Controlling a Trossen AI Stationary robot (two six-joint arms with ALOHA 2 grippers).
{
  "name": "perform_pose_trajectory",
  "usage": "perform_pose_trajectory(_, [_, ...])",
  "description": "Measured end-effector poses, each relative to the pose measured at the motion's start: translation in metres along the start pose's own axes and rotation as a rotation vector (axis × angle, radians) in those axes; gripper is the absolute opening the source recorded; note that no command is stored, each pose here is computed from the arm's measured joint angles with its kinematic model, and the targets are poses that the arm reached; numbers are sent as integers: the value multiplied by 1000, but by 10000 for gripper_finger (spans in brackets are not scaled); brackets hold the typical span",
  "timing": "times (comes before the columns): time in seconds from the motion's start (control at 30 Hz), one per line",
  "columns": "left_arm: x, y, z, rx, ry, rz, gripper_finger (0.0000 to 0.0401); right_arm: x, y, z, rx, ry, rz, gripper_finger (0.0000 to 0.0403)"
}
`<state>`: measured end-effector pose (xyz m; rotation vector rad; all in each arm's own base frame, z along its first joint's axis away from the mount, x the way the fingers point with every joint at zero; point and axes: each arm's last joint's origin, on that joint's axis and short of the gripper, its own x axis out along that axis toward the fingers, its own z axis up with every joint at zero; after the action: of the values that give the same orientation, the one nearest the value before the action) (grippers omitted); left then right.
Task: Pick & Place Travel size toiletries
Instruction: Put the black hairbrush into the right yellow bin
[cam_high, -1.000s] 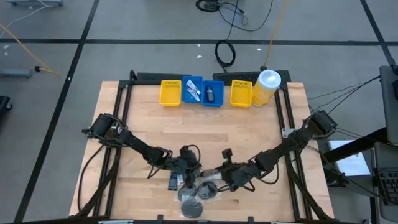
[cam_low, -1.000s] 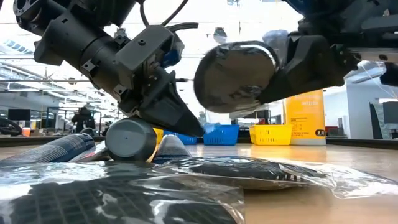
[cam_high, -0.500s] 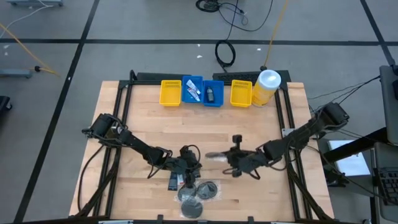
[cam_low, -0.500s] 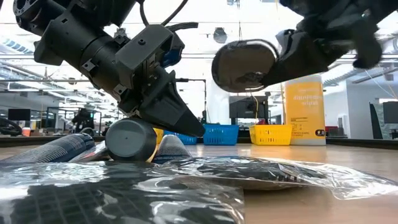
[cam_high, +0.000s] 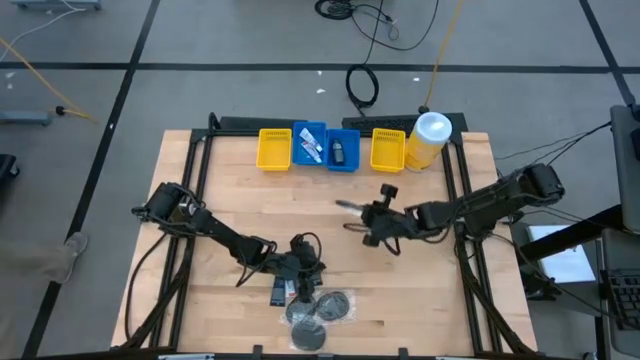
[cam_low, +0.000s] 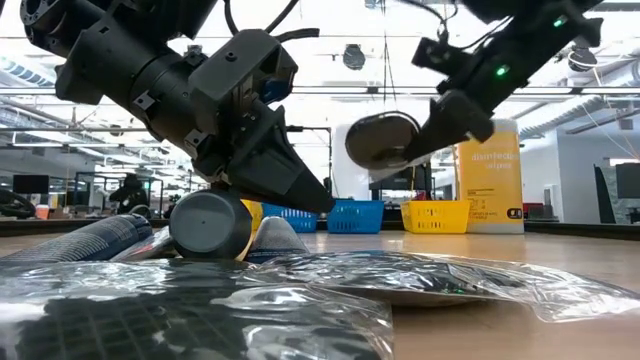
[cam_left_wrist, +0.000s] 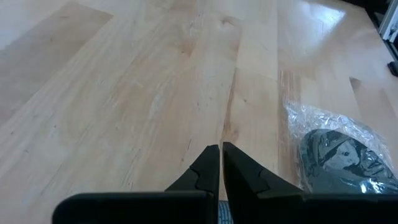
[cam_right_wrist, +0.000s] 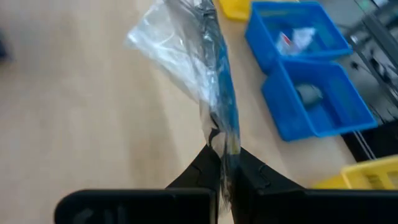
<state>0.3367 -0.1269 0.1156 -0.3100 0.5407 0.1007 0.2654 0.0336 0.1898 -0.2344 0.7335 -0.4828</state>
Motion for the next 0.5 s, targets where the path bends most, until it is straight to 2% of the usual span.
perform_pose_trajectory(0.5, [0,0,0,-1,-1,-3,19,29,-61,-5,157,116,-188,3])
